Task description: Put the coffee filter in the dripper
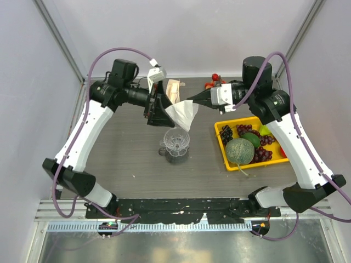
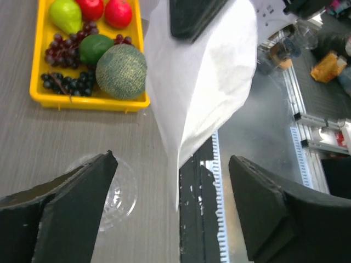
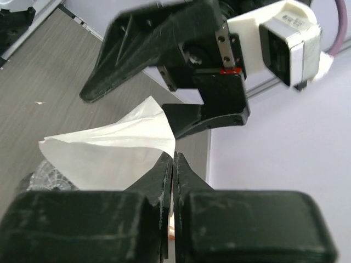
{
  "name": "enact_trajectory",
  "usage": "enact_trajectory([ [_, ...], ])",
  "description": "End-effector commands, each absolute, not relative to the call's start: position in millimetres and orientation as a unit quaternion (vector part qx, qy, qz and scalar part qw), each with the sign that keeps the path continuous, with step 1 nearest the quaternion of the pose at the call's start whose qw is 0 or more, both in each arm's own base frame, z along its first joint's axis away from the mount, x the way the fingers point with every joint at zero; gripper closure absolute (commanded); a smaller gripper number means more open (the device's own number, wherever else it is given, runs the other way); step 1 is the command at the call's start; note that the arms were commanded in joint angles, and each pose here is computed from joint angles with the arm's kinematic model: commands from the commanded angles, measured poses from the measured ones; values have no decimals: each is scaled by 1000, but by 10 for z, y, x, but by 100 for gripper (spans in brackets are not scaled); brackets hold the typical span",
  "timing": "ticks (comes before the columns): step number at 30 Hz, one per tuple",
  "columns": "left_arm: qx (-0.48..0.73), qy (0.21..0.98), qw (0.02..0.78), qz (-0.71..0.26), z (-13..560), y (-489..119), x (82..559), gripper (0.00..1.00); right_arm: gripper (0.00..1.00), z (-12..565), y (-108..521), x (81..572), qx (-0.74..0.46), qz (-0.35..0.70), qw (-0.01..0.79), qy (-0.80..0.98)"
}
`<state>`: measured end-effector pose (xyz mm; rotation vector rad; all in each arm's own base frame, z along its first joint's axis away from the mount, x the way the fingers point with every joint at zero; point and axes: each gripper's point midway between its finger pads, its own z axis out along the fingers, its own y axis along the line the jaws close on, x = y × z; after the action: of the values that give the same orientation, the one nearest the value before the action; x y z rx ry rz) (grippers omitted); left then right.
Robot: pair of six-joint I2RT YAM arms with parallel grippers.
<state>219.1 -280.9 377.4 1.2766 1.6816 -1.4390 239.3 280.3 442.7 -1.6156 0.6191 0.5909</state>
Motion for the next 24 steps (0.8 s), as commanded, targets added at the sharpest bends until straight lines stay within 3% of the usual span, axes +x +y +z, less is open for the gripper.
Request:
enact_trajectory([
  [1,470,575,446,-499,4250,-2590,2370,1,95,4527,2739,2382,-676,272,610,312],
  [4,461,543,560,-423,4375,-2385,2484,1,95,4518,2743,2411,-651,316,592,355],
  [7,512,514,593,-349,4236,-2348,2492,1,95,4543,2765,2404,-631,346,586,372],
  [18,626,456,594,-217,4028,-2569,2417,1,95,4566,2813,2370,-594,406,559,412],
  [24,635,449,585,-231,4080,-2701,2339,9,95,4543,2816,2381,-589,409,555,422],
])
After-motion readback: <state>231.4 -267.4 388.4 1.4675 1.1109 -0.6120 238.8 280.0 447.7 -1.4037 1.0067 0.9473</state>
